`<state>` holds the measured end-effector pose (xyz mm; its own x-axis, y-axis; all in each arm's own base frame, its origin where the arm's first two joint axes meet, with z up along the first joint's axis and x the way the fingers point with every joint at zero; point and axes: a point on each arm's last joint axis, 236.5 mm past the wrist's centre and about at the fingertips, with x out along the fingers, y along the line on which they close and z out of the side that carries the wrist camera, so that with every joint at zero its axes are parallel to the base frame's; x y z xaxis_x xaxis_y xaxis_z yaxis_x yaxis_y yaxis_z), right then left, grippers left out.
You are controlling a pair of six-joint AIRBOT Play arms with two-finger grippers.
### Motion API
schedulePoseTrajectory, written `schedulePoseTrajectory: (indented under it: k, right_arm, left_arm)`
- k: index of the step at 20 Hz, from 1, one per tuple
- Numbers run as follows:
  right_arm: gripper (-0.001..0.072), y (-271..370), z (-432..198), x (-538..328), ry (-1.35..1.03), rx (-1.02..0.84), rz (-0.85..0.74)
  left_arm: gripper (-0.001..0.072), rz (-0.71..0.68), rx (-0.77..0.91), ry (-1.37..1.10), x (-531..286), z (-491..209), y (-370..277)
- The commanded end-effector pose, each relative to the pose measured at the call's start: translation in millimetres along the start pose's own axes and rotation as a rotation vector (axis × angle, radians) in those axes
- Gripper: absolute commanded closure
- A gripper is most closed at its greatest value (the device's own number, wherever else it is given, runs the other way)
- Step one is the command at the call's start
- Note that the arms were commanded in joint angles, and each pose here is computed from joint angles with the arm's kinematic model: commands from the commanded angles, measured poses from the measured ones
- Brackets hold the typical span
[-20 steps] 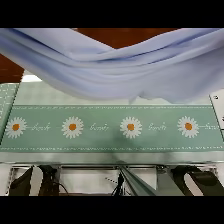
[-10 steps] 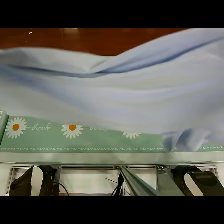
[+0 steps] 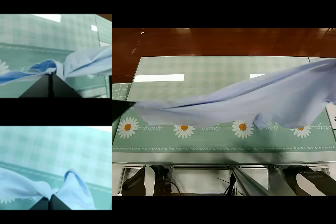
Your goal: Fold the shirts.
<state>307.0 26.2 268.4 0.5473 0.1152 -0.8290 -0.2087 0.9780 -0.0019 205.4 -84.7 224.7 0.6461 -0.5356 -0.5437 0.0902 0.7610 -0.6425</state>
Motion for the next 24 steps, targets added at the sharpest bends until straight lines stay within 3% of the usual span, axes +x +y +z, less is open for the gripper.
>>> schedulePoseTrajectory:
  k: [1, 6, 11, 16, 24]
  right_arm:
    - [0.0693, 12, 0, 96, 0.235, -0.008, 0.151]
    - [0.0693, 16, 3, 213, 0.359, 0.031, 0.255]
    - [0.0693, 0, 44, 288, 0.181, 0.016, 0.217]
    - [0.0693, -3, 78, 320, 0.03, 0.07, 0.215]
    - [0.0692, 4, 22, 377, 0.243, 0.152, 0.251]
  left_arm:
    - [0.0691, -0.028, -0.153, 0.072, 42, -31, 48]
    - [0.0691, 0.034, -0.222, -0.051, 72, -13, 106]
    - [0.0691, 0.114, -0.235, -0.171, 86, 27, 154]
    - [0.069, 0.094, -0.162, -0.014, 143, 10, 170]
    - [0.069, 0.178, -0.251, 0.157, 220, -30, 224]
